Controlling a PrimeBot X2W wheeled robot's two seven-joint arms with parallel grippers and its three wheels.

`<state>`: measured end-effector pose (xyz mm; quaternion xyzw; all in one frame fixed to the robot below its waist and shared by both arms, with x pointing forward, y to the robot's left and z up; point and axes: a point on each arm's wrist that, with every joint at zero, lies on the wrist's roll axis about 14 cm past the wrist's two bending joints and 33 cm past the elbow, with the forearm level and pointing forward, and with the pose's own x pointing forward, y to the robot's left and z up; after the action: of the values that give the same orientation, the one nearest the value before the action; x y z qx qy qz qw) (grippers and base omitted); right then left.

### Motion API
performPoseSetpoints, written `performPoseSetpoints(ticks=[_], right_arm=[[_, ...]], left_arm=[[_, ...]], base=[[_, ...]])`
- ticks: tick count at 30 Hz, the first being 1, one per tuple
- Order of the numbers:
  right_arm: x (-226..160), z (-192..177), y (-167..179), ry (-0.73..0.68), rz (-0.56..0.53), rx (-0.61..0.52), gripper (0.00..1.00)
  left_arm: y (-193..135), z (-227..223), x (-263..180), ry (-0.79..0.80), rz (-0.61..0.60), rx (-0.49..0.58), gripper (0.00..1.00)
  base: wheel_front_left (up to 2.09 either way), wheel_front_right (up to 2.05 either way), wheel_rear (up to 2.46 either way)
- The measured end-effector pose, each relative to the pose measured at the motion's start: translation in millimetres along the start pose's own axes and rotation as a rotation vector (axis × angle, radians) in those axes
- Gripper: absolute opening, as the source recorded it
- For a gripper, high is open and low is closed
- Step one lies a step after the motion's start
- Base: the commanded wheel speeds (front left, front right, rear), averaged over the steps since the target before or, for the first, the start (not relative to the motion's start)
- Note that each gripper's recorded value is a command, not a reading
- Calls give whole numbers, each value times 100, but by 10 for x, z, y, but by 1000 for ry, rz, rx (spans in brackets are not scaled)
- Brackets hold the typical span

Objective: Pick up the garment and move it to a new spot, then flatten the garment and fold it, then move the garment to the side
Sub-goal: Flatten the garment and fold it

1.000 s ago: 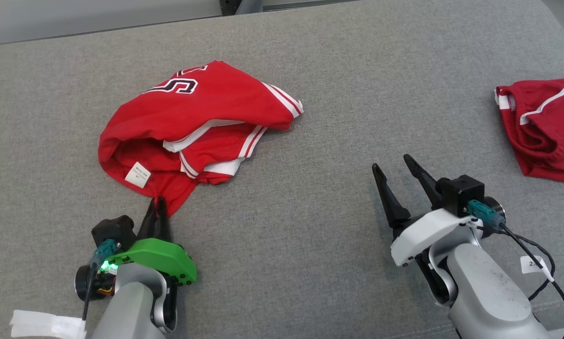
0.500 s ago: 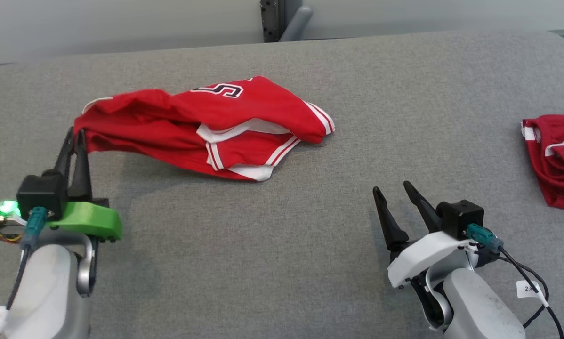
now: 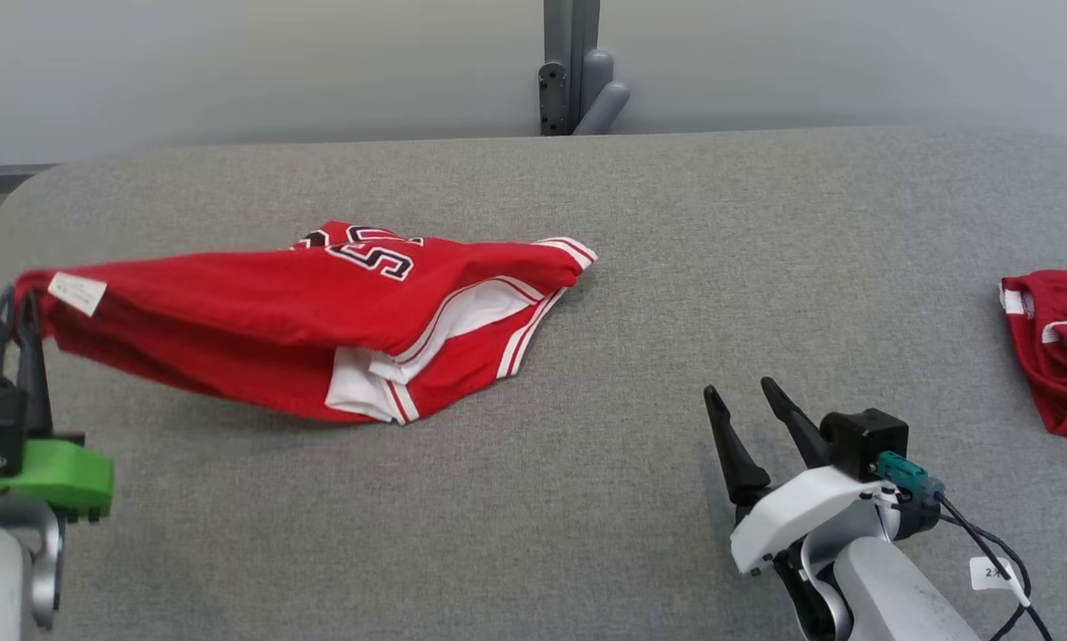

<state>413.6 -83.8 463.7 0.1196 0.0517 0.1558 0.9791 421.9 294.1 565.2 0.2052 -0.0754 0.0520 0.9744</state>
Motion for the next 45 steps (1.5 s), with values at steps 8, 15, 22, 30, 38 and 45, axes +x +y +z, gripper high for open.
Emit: performPoseSetpoints(ticks=[8,15,22,30,38,45], right_arm=[[-8,-7,65,6,22,-12,100],[145,-30,320,18,116,-38,100],[463,-58,910,34,308,-61,100],[734,-271,1514,103,486,-58,100],[972,-529,1783,175,550,-56,100],[1089,-803,1857,242,564,-51,100]], left_arm=[[-457,-983,-754,344,42,-212,100],[-906,-1066,-1034,417,37,-351,100],[-1088,-1030,-1157,430,21,-429,100],[-956,-1014,-1295,432,68,-433,100],[-766,-1019,-1466,448,169,-459,100],[-661,-1091,-1601,487,231,-456,100]], base=[[0,0,0],[0,0,0],[0,0,0],[0,0,0],[0,0,0],[0,0,0]])
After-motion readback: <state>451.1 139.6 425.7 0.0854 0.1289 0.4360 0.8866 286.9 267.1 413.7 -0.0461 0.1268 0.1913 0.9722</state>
